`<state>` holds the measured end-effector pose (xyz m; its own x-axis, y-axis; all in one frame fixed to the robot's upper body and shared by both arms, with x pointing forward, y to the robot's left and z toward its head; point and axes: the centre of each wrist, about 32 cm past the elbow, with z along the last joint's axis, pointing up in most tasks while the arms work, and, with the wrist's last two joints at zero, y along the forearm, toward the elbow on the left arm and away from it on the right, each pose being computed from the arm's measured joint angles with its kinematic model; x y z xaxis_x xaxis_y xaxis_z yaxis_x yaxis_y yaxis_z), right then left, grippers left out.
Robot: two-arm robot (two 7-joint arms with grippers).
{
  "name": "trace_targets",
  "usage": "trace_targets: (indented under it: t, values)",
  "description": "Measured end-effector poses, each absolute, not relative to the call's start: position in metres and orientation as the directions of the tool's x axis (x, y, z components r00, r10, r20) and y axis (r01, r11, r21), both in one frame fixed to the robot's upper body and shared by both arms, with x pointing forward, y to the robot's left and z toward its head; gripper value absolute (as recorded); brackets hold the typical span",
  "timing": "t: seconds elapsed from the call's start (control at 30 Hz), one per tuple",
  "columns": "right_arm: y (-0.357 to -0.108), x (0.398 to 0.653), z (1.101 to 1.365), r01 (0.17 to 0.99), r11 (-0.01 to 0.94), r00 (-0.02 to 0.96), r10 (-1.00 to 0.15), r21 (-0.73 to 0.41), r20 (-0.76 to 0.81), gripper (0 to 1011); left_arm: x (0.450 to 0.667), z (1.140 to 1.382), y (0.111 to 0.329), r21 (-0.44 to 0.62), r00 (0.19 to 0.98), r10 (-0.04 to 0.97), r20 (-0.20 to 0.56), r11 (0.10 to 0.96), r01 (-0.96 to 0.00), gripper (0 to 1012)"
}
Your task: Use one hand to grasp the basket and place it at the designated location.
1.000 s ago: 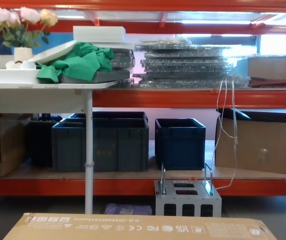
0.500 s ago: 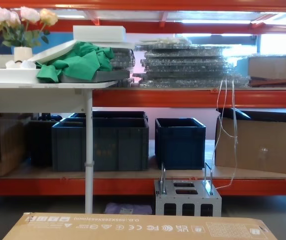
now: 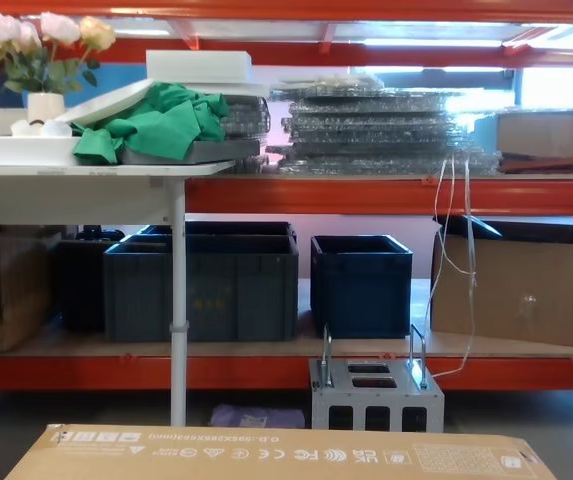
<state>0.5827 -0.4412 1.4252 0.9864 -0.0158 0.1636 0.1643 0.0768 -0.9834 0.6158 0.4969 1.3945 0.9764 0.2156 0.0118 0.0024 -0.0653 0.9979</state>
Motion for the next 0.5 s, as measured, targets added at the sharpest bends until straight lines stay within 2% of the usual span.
trace_targets:
  t: [0.5]
  values:
    - [-0.445,0.598,1.408,0.106,0.076,0.994,-0.031,-0.992,0.104,1001,0.616,1.394,0.497,0.998,0.976,0.216,0.012,-0.065,0.002,0]
